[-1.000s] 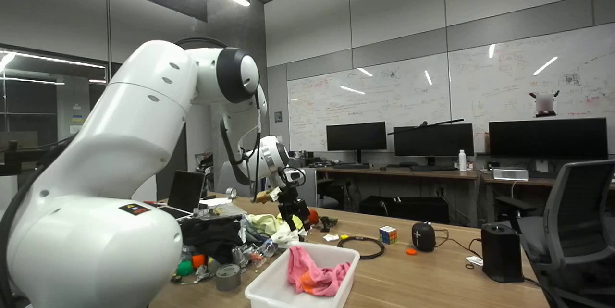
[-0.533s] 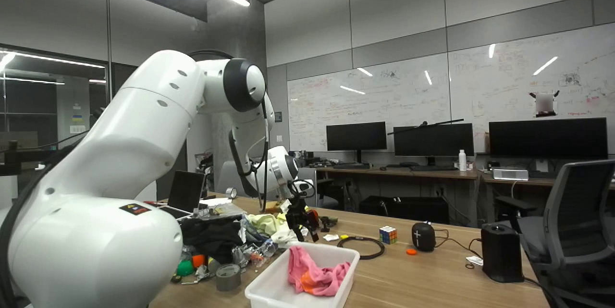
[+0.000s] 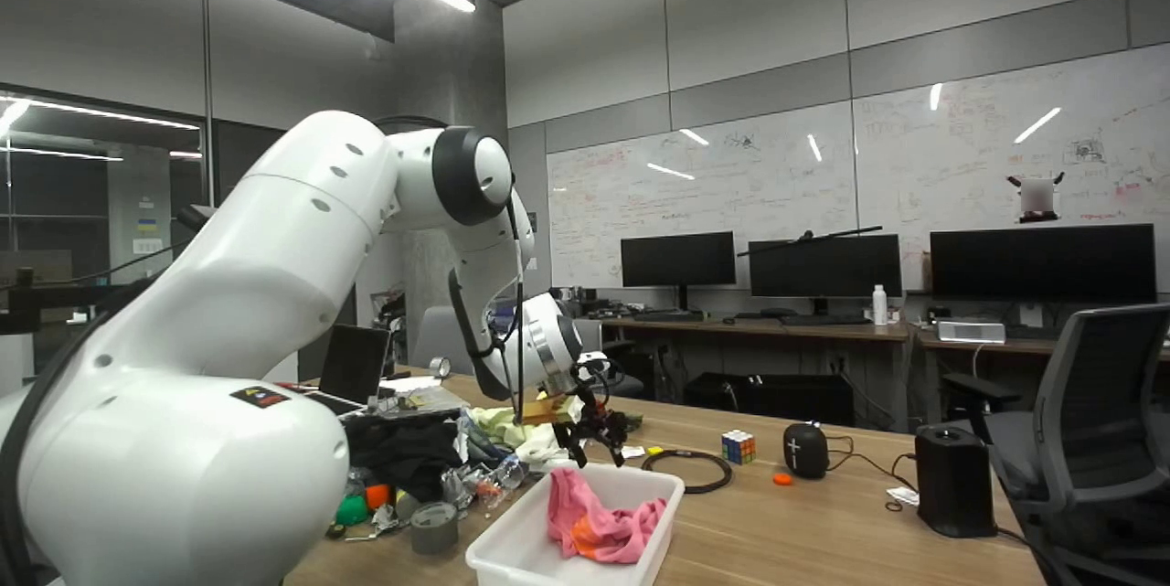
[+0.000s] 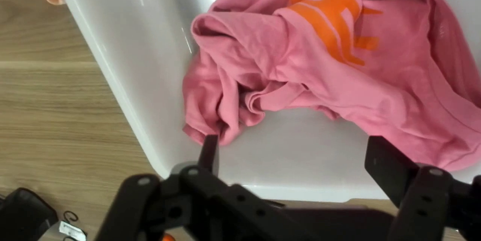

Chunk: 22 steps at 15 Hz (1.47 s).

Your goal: Pick up the cloths from the plastic container and put them on the table.

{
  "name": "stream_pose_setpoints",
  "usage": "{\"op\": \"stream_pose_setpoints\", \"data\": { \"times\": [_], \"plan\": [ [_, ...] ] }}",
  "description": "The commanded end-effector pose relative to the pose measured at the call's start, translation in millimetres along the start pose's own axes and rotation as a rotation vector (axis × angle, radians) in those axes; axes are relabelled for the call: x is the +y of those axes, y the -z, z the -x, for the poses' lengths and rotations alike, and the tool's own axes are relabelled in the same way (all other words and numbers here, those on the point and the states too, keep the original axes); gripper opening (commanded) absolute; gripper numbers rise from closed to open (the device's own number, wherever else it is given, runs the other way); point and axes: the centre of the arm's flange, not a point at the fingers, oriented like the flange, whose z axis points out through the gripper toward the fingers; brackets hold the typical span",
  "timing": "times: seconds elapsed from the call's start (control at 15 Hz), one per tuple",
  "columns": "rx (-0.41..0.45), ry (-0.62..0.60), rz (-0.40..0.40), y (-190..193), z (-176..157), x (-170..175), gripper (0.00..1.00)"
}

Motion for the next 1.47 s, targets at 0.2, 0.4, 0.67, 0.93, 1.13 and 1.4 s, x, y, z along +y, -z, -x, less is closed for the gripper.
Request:
{"op": "stream_pose_setpoints", "data": {
  "times": [0.2,0.4,0.67,0.93,1.13,1.4],
  "plan": [
    [0.073,0.175,-0.033,-21.9,-3.0,-1.6,1.0],
    [0.077,0.205,-0.034,-31.9,-0.3,-7.4,1.0],
    [0.065,0.226,-0.032,-45.9,4.5,-15.2,1.0],
    [0.04,0.235,-0.03,-60.6,7.5,-19.2,1.0],
    [0.02,0.229,-0.032,-71.7,7.2,-18.0,1.0],
    [0.001,0.225,-0.046,-83.2,7.3,-17.8,1.0]
  ]
}}
